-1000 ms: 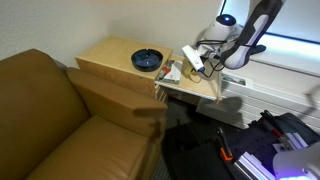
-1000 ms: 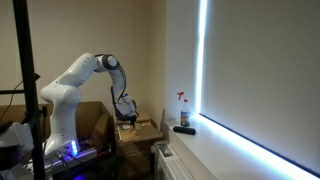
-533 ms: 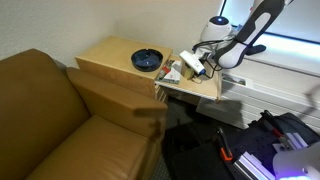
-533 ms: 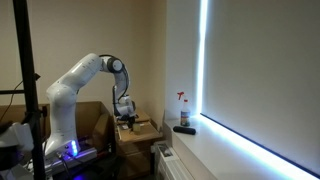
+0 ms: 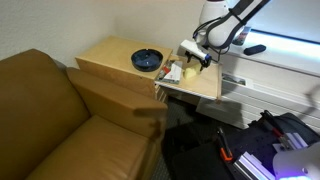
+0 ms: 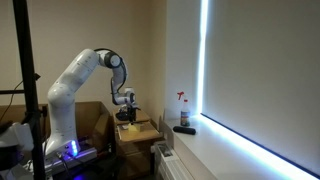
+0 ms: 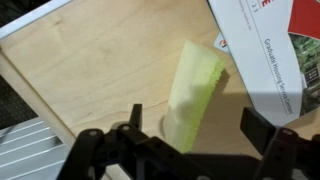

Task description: Take the sponge out of the bowl and place it on the pullout table

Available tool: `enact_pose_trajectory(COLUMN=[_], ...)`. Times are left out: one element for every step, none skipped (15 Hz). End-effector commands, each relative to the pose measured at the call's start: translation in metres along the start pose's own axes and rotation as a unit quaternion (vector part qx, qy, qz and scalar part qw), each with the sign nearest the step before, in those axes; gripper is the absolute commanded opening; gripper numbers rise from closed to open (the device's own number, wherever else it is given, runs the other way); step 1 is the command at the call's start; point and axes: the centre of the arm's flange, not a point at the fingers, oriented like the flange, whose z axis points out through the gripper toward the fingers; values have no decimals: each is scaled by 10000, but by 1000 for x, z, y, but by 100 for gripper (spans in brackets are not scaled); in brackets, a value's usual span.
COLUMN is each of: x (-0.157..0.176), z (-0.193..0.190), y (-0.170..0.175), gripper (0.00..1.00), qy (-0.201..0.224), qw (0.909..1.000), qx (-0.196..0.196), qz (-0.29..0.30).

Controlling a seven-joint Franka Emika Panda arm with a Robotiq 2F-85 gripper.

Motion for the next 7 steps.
enact_pose_trajectory(x=[9, 7, 2, 12, 12, 12, 11], z=[-77, -94, -116, -68, -83, -89, -87], y=[11, 11, 12, -4, -6, -8, -8], gripper=[100, 100, 100, 100, 100, 100, 100], qy=[-23, -39, -73, -142, -123, -80, -66], qw=[9996, 9997, 9996, 9998, 9997, 9997, 9998], qx=[-178, -84, 104, 106, 188, 205, 180], qz=[-206, -229, -260, -110, -101, -88, -79])
